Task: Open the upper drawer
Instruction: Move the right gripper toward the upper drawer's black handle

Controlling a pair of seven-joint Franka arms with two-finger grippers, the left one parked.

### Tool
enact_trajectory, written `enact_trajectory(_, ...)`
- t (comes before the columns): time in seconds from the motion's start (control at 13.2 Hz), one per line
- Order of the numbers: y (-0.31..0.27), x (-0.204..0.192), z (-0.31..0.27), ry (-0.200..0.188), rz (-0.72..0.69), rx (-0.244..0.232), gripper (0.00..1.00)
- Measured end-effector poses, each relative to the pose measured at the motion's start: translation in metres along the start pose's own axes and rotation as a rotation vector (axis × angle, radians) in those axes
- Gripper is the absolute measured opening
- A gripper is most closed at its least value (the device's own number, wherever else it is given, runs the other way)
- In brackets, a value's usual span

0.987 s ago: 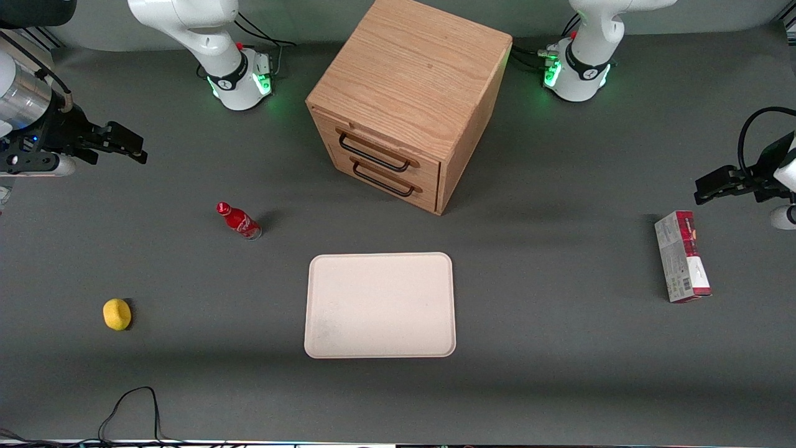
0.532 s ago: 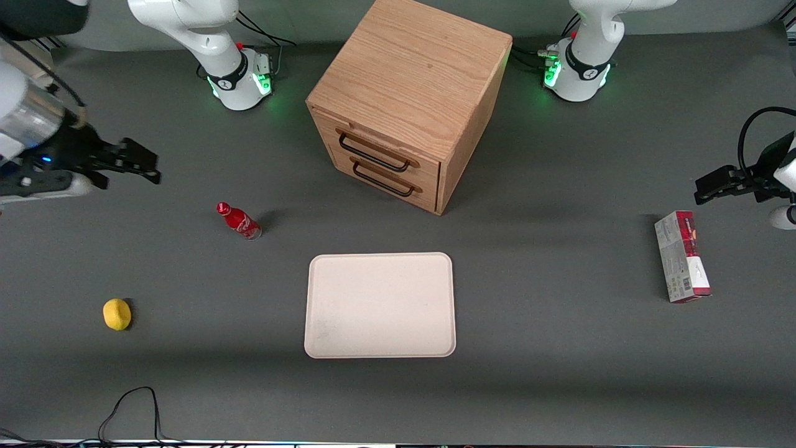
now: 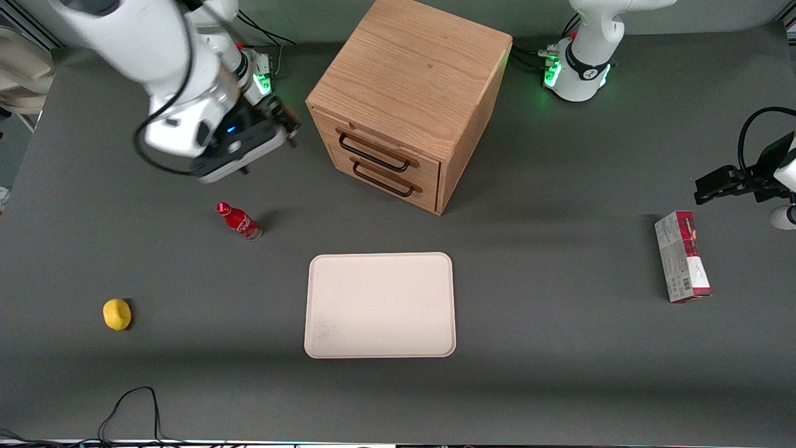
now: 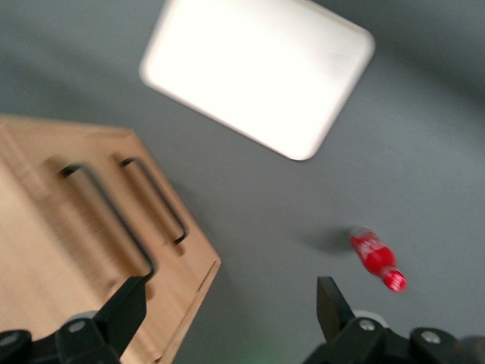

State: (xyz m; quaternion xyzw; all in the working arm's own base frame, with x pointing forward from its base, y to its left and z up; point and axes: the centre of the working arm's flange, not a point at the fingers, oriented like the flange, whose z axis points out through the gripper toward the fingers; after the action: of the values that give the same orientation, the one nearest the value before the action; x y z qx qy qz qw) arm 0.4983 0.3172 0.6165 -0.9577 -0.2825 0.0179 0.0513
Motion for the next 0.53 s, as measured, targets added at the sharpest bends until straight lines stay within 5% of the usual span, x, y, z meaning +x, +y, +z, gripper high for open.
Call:
enact_trajectory(0.23,-0.043,0.003,0.018,-0.037,-0.238,0.032,1.00)
enact_trajectory(0.53,-0.049,0.033,0.088,-0.123,-0.339,0.165,1.00)
